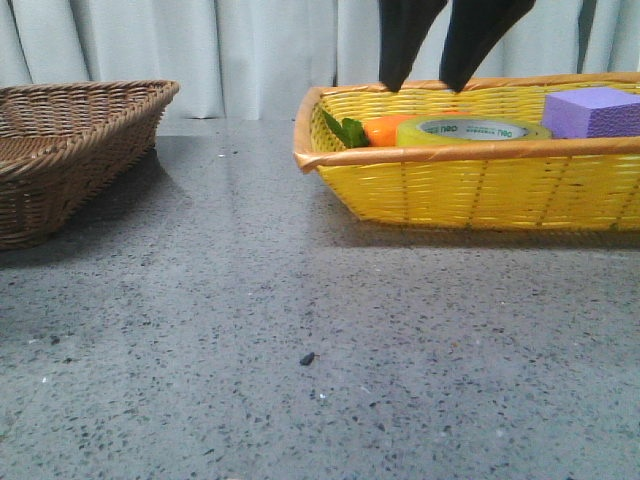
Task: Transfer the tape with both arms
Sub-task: 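Grasp the yellow tape roll by its rim with the right gripper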
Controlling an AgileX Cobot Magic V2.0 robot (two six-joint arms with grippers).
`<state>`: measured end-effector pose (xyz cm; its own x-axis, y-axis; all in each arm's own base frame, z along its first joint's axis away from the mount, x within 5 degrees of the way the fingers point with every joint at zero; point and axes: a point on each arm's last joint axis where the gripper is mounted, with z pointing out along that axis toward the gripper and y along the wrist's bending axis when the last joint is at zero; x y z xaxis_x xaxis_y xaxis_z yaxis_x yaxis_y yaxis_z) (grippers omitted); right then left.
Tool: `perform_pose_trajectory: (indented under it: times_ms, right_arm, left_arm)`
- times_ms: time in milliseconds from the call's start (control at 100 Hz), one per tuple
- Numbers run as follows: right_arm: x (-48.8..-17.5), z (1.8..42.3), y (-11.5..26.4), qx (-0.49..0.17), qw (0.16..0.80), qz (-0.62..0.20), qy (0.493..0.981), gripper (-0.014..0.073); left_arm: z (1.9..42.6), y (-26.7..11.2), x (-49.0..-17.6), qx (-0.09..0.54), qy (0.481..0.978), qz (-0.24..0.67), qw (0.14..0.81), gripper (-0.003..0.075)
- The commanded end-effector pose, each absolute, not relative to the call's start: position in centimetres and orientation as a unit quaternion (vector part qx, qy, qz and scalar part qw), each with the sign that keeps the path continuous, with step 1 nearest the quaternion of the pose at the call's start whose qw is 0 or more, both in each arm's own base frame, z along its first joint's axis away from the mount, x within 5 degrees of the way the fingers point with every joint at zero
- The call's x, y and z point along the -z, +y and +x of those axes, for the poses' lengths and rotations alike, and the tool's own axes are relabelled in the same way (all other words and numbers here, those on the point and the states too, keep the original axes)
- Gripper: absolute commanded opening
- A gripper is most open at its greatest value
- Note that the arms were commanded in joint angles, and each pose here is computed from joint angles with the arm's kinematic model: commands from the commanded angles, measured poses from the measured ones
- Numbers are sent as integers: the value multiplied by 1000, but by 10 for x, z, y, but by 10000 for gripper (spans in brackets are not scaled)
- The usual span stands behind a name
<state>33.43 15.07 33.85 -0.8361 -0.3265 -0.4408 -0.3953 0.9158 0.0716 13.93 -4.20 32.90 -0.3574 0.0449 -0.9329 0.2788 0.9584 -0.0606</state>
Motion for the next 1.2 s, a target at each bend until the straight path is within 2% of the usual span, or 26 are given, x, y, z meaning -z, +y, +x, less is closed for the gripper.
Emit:
perform_pose_trajectory:
  times_ms: [0, 330, 610, 670, 810, 870, 1060, 1190]
  right_arm:
    - [-354, 339, 152, -77, 236, -197, 949, 332]
    - [-319, 358, 157, -47, 181, -203, 961, 332]
    - [-318, 359, 155, -36, 181, -205, 961, 320]
    - [-318, 359, 155, -36, 181, -205, 961, 276]
    - [-318, 359, 154, -30, 183, -207, 961, 90]
    - [-318, 359, 154, -28, 183, -207, 961, 39]
    - [-326, 361, 154, -30, 195, -206, 958, -27]
    - [-348, 360, 155, -33, 210, -206, 955, -39]
  left_arm:
    - [142, -43, -348, 117, 785, 92, 602, -20]
    - [142, -43, -348, 117, 784, 92, 603, -20]
    - [142, -43, -350, 118, 777, 91, 611, -20]
    - [142, -43, -350, 118, 777, 91, 611, -20]
    - [142, -43, -350, 118, 777, 91, 611, -20]
    - [142, -43, -350, 118, 777, 91, 611, -20]
    - [142, -43, -350, 118, 777, 91, 611, -20]
    - [142, -43, -350, 118, 777, 91, 611, -20]
